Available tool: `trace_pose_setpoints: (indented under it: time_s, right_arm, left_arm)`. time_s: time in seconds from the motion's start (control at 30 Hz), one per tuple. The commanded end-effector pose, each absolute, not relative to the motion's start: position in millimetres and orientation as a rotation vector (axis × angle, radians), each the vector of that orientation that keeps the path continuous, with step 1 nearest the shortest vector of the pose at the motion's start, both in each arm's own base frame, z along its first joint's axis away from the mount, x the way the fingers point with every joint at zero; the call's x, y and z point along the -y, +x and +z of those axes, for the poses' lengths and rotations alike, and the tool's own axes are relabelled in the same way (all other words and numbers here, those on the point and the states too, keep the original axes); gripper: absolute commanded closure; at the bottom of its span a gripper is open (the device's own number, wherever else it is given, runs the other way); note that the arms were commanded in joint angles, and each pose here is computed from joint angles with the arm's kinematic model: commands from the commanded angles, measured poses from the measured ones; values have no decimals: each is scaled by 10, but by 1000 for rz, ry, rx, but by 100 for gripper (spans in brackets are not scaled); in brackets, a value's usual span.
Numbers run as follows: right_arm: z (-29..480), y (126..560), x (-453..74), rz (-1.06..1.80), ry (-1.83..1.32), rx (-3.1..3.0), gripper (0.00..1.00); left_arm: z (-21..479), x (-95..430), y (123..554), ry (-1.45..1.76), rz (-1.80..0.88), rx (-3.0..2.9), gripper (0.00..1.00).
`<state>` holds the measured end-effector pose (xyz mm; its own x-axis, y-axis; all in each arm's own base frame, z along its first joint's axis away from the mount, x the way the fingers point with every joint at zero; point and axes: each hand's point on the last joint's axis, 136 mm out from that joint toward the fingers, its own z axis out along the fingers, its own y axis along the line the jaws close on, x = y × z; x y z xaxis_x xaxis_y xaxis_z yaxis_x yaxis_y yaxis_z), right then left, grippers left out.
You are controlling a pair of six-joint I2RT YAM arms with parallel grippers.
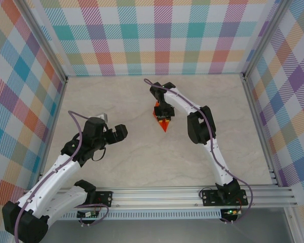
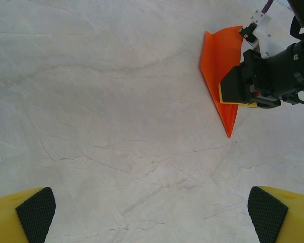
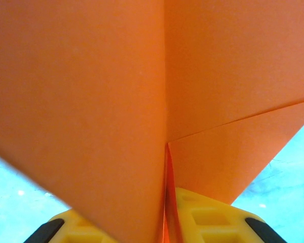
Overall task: Fold a paper plane with a square sheet of paper (fold left side to right side)
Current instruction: Place the paper plane at the center of the table.
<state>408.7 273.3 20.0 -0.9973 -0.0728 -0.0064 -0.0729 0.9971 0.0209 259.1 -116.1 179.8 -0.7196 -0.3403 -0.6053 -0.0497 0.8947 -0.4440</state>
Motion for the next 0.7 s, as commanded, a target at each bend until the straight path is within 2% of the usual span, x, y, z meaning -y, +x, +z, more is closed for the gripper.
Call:
trace_pose_setpoints:
  time_s: [0.0,0.33,0.5,0.67]
  right_arm:
    - [151,4054,-2823,76,-63,-3158,76]
    - [358,4090,-2814,72,-39,-3122,76]
    - [493,4051,-2794,50,-71,-3108,69]
    - [870,4007,-2826,57,-134,-3038,60]
  left_arm:
    - [1783,1135,2579,-268,-510,-2351,0]
    - [1775,1148,2588,-268,-517,-2353,0]
    - [1780,1145,2582,-266,-514,-2354,0]
    - [1780,1141,2581,-271,-513,-2356,0]
